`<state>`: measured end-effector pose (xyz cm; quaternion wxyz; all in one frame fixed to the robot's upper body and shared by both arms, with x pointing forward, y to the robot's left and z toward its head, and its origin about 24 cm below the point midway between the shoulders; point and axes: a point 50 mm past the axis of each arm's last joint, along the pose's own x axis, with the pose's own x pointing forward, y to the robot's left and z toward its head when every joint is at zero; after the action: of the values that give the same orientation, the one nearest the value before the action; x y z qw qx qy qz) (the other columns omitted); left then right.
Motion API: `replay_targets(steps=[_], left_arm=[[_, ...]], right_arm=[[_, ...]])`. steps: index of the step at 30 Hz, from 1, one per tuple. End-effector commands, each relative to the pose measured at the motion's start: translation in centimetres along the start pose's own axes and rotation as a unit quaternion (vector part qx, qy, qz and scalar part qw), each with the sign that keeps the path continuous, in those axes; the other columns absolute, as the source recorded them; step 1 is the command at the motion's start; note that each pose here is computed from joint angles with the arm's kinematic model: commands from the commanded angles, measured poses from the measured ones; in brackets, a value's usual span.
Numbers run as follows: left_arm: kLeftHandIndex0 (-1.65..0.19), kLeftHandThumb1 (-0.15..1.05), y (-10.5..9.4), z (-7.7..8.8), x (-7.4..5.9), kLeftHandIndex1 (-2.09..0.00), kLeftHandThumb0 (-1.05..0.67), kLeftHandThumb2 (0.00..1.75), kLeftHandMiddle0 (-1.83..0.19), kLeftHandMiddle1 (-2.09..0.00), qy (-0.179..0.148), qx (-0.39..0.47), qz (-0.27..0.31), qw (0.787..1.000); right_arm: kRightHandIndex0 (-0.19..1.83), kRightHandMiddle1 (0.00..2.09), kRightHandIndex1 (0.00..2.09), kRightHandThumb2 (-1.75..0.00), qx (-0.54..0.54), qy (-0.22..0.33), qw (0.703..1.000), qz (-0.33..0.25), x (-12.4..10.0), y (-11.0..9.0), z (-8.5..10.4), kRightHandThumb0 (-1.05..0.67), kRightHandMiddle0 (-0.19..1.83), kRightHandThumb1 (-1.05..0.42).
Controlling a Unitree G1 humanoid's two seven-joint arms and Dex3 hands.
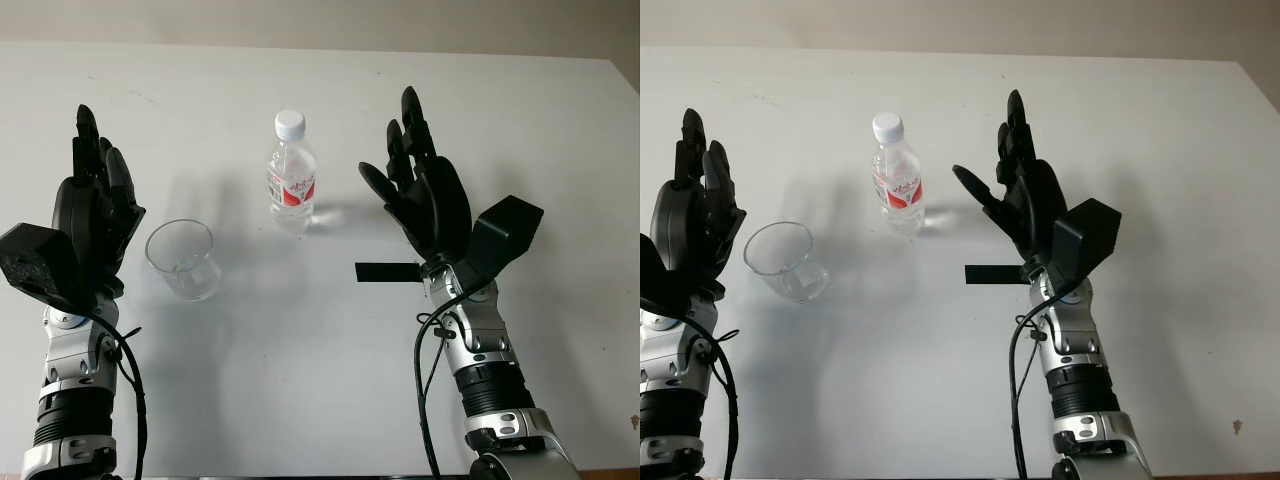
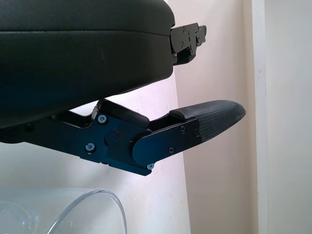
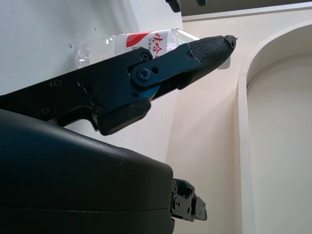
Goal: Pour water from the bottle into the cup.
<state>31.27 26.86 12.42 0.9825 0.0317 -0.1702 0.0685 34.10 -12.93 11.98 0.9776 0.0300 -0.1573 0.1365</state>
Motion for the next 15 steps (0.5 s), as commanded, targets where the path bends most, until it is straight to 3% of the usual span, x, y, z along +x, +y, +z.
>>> replay_targets(steps=[1, 15], left_arm=[[0.19, 1.05, 0.06, 0.57, 0.26, 0.00, -0.72, 0.75, 0.19, 0.00, -0.010, 0.005, -0.004, 1.000], [0.19, 1.05, -0.05, 0.14, -0.22, 0.00, -0.72, 0.75, 0.19, 0.00, -0.009, 0.001, -0.002, 1.000]], right_arm=[[-0.19, 0.00, 0.00, -0.05, -0.003, -0.004, 1.000, 0.000, -0.13, -0.08, 0.29, -0.84, -0.19, -0.98], [-0.19, 0.00, 0.00, -0.05, -0.016, 0.010, 1.000, 0.025, -0.22, -0.02, -0.03, -0.87, -0.19, -0.96]])
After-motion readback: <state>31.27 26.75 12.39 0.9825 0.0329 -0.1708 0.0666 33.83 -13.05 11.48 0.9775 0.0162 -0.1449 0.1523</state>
